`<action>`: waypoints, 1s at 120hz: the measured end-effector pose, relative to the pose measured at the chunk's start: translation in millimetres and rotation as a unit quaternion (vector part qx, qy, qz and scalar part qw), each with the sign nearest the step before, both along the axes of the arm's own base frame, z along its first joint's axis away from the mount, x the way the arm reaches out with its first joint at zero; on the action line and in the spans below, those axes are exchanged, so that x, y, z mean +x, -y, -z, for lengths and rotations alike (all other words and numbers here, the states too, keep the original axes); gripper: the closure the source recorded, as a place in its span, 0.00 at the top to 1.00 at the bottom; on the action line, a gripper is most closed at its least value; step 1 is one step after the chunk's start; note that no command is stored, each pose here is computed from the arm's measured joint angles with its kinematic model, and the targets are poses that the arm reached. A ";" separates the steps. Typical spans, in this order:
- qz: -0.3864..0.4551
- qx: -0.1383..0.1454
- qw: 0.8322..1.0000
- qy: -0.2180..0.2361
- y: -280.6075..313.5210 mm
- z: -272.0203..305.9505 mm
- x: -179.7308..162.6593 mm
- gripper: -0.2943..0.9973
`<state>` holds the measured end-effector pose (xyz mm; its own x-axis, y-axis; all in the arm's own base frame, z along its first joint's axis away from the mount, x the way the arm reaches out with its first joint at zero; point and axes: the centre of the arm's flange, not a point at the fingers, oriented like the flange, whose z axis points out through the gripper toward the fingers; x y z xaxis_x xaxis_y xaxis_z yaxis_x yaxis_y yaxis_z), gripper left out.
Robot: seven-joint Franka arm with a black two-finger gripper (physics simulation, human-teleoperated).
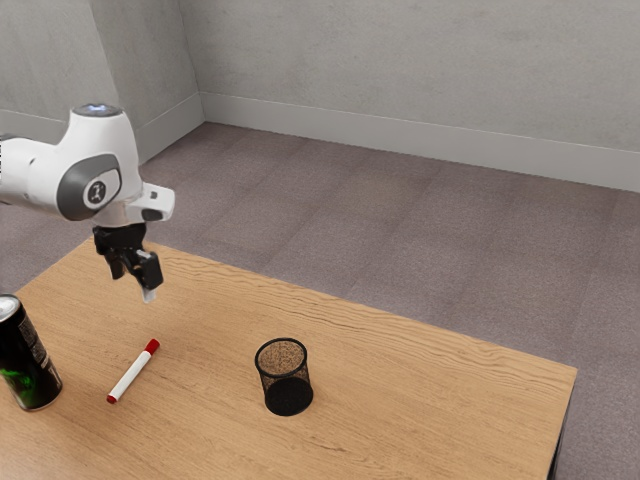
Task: Put the marker into the pen holder.
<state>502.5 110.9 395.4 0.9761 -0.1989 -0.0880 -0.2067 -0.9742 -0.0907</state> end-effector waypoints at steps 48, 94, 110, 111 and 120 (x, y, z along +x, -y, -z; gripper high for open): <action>-0.151 0.014 0.988 -0.008 -6.2 89.2 -9.0 0.46; -0.202 0.003 0.979 0.030 -19.1 121.7 -10.6 0.40; -0.207 0.000 0.978 0.026 -24.3 132.5 -9.9 0.40; -0.207 0.000 0.978 0.026 -24.4 133.0 -10.0 0.40; -0.208 -0.003 0.978 0.024 -23.7 136.8 -10.1 0.40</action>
